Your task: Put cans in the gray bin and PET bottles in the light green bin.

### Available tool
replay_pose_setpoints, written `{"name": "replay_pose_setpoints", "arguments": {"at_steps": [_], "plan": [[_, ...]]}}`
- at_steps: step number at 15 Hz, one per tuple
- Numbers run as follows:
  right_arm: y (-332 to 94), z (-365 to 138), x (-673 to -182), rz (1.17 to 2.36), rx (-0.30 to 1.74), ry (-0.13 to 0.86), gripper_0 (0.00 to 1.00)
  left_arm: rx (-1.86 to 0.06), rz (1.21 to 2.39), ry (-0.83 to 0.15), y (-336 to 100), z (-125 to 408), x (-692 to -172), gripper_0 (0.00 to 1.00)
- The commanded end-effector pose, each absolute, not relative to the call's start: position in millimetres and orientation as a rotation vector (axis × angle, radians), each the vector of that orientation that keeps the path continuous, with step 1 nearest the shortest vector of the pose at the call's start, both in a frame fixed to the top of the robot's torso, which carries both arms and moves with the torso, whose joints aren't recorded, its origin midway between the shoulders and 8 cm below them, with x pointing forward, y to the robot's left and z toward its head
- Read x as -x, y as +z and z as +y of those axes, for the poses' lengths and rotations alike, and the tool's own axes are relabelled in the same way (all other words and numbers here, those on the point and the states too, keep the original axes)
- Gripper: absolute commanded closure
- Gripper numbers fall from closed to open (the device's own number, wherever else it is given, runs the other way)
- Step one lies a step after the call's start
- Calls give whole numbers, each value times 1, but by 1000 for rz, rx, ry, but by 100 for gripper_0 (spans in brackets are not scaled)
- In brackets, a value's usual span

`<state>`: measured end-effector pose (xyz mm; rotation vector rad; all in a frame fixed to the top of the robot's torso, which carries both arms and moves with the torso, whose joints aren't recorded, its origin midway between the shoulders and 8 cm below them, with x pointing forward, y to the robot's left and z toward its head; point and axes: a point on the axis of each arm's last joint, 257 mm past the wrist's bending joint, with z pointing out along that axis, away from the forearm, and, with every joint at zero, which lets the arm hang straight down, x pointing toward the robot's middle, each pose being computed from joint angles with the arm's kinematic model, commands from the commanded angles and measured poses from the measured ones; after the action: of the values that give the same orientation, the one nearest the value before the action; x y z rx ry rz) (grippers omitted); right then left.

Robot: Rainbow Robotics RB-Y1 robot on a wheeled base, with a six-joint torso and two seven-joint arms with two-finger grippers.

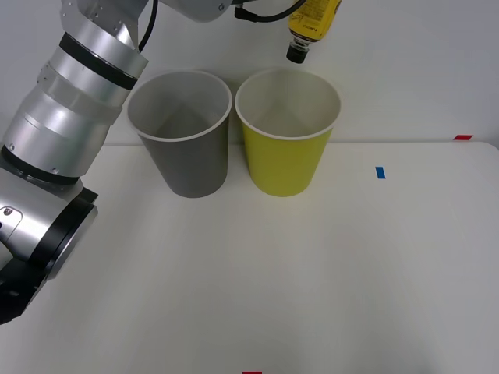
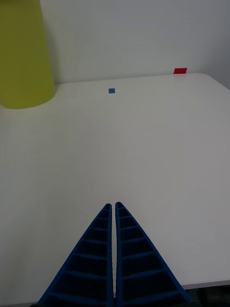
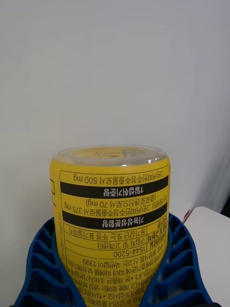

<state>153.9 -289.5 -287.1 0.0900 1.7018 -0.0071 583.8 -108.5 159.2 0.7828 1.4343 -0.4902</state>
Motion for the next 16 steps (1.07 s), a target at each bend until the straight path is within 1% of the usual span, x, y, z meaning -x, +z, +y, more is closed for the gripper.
{"name": "replay_pose_setpoints", "arguments": {"at_steps": [1, 4, 8, 12, 16], "plan": [[-287, -289, -154, 1702, -90, -7, 100, -766, 1419, -501, 148, -117, -594, 100], [-287, -289, -154, 1702, -90, -7, 100, -753, 1436, -491, 140, -113, -603, 100], [-287, -289, -154, 1702, -90, -7, 100, -737, 1446, -507, 121, -105, -604, 100], [-287, -289, -154, 1702, -90, -7, 100, -737, 1433, -500, 126, -100, -602, 100], [-287, -289, -154, 1702, -90, -7, 100, -738, 1425, -515, 128, -96, -597, 100]]}}
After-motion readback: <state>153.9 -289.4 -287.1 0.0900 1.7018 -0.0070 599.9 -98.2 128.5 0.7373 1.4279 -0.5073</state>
